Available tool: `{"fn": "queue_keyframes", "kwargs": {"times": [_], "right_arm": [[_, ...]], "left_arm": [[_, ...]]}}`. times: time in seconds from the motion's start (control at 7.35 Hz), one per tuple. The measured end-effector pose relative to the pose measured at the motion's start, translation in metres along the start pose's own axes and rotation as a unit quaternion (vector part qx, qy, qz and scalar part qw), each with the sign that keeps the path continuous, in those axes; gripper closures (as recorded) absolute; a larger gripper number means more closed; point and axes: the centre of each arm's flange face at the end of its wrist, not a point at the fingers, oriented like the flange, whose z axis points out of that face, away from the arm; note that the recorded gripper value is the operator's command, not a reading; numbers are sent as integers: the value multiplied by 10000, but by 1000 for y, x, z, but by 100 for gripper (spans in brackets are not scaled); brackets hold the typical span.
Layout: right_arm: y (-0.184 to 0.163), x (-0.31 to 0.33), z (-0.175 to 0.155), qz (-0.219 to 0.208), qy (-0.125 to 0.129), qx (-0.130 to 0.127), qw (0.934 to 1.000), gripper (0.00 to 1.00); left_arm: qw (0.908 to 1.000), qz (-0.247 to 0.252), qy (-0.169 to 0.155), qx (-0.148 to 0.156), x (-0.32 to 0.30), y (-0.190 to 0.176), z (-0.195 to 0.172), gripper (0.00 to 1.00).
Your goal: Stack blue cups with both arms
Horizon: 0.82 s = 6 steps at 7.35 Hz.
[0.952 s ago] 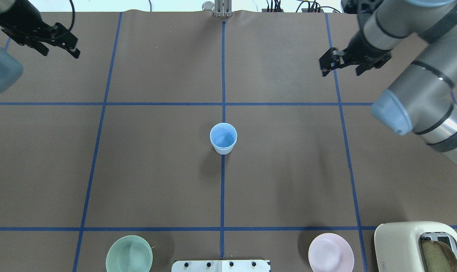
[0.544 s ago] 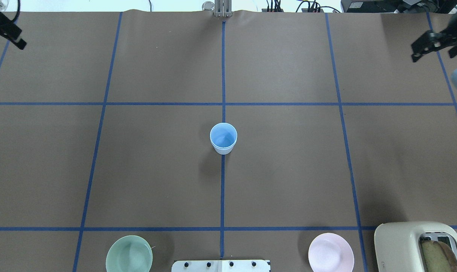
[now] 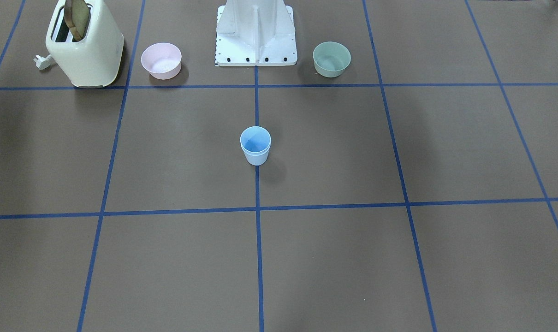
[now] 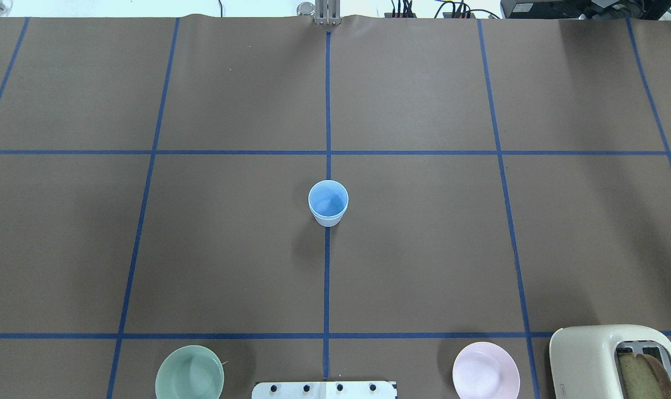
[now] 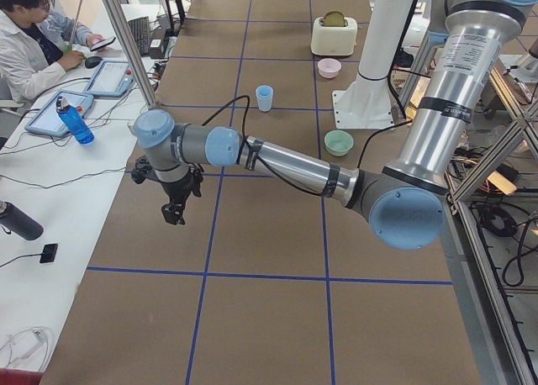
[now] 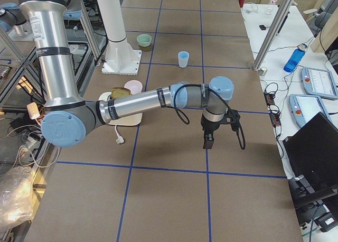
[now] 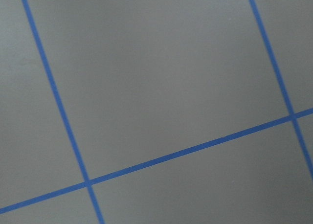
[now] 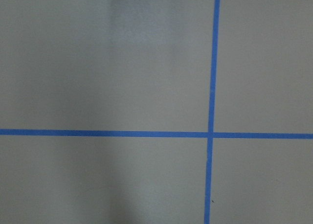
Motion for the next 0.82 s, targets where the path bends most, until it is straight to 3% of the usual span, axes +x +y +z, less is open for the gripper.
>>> {"fn": "queue_keyframes", "kwargs": {"times": [0.41,0.82], "right_arm": [[31,49,22,61,-61,-203,9998,0],[43,59,32,-16,-64,-133,9999,0]], "left_arm": [[9994,-85,122,-310,-64,48,40,1],[9993,-117,135,-342,-74,64,53,1]]}}
